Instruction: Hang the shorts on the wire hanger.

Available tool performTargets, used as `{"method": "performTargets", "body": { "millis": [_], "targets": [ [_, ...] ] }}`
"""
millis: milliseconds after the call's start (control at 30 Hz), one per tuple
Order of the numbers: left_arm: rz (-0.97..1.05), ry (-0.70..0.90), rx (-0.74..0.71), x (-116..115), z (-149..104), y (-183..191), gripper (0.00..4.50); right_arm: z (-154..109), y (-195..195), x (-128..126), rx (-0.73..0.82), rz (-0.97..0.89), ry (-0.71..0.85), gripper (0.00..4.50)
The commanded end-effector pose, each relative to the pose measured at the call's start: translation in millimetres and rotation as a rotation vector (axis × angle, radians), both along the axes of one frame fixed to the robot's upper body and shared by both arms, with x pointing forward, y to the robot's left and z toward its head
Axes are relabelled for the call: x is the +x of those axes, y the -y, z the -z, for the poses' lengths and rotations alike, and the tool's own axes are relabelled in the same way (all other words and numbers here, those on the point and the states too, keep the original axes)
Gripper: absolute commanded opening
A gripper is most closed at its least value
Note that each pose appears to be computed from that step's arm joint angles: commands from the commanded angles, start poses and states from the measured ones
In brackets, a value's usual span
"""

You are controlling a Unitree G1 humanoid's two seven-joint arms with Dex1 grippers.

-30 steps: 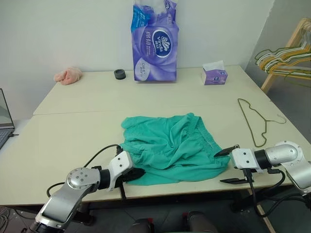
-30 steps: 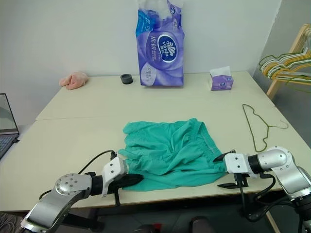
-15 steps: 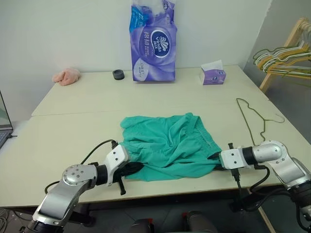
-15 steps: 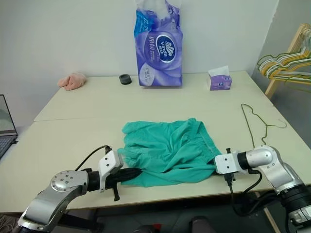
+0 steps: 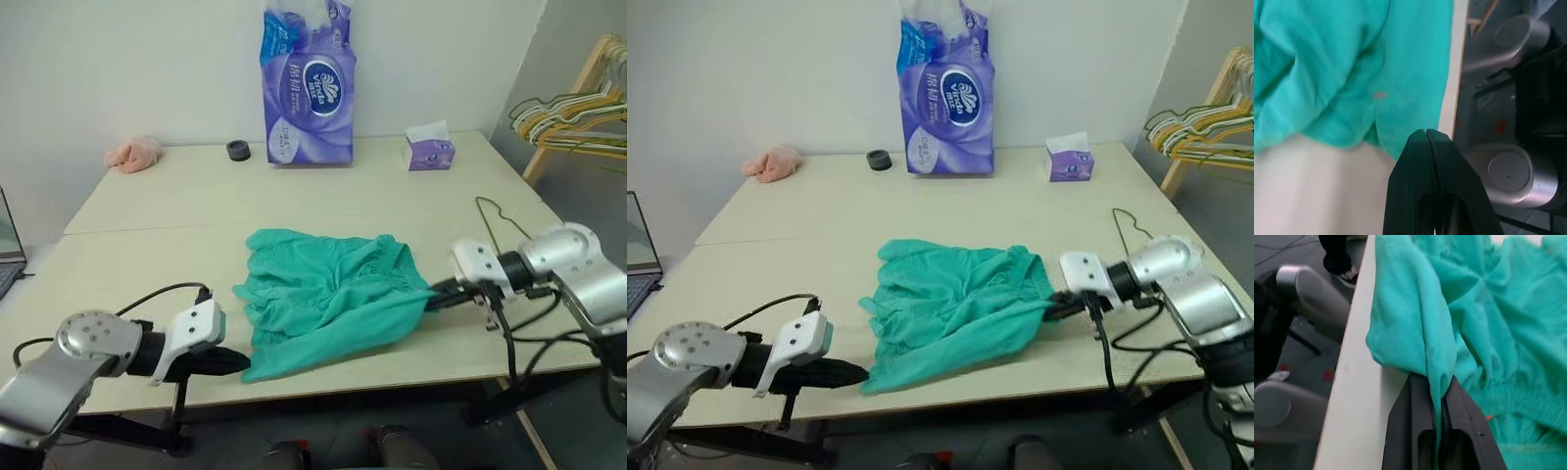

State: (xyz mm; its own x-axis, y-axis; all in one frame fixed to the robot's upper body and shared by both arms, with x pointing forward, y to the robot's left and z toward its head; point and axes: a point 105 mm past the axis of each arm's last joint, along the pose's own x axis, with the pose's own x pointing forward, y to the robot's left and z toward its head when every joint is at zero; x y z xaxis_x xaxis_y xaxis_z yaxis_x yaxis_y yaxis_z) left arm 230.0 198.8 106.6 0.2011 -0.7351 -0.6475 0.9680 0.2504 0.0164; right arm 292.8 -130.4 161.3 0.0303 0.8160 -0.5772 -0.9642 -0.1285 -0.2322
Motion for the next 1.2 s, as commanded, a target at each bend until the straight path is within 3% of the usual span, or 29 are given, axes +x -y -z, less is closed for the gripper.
{"method": "performTargets", "body": {
  "millis": [33, 67, 133, 200, 233, 267, 300, 333, 367, 433, 500, 600, 733, 800, 900, 1000, 1200],
  "targets": [
    [-0.147, 0.144, 0.032, 81.1, -11.6, -18.9, 0.00, -17.7, -13.3, 68.1, 0.009, 0.131, 0.064, 0.06],
    [-0.246, 0.252, 0.067, 119.4, -25.5, -30.2, 0.00, -32.8, -20.0, 95.5, 0.015, 0.208, 0.147, 0.06],
    [-0.339, 0.356, 0.107, 156.5, -43.3, -40.4, 0.00, -50.3, -28.0, 120.6, 0.017, 0.278, 0.237, 0.06],
    [-0.586, 0.751, 0.226, 209.7, -125.1, -65.2, 0.00, -111.4, -45.8, 153.1, -0.014, 0.395, 0.629, 0.06],
    [-0.672, 0.889, 0.247, 219.6, -159.1, -71.9, 0.00, -135.8, -52.8, 158.5, -0.011, 0.419, 0.769, 0.06],
    [-0.783, 1.167, 0.286, 218.2, -231.2, -82.5, 0.00, -191.2, -60.9, 160.2, 0.047, 0.488, 1.061, 0.06],
    [-0.837, 1.406, 0.353, 205.1, -287.0, -89.5, 0.00, -234.7, -64.7, 152.8, 0.140, 0.538, 1.261, 0.06],
    [-0.843, 1.591, 0.408, 189.4, -326.0, -91.0, 0.00, -265.3, -66.3, 142.8, 0.217, 0.565, 1.409, 0.06],
    [-0.839, 1.730, 0.452, 175.4, -351.9, -91.5, 0.00, -286.6, -66.3, 132.7, 0.284, 0.576, 1.526, 0.06],
    [-0.791, 1.862, 0.521, 160.7, -368.8, -92.5, 0.00, -298.9, -62.5, 122.6, 0.356, 0.568, 1.624, 0.06],
    [-0.729, 1.902, 0.543, 154.3, -363.4, -96.4, 0.00, -291.4, -54.7, 122.3, 0.405, 0.564, 1.616, 0.06],
    [-0.628, 1.764, 0.464, 166.8, -314.0, -97.5, 0.00, -252.0, -50.6, 136.9, 0.383, 0.547, 1.456, 0.06],
    [-0.637, 1.346, 0.108, 185.3, -231.1, -93.1, 0.00, -189.9, -62.2, 150.9, 0.291, 0.460, 1.156, 0.06],
    [-0.611, 1.228, 0.027, 182.7, -205.7, -87.8, 0.00, -165.7, -66.0, 152.4, 0.249, 0.416, 1.022, 0.06],
    [-0.463, 0.986, -0.160, 158.9, -154.0, -53.9, 0.00, -116.2, -65.6, 149.2, 0.165, 0.336, 0.776, 0.06],
    [-0.347, 0.794, -0.217, 126.6, -114.1, -23.1, 0.00, -87.5, -64.8, 140.3, 0.119, 0.268, 0.685, 0.06],
    [-0.320, 0.574, -0.316, 85.3, -74.8, 13.3, 0.00, -74.8, -85.4, 119.8, 0.241, 0.259, 0.422, 0.06]
  ]
}}
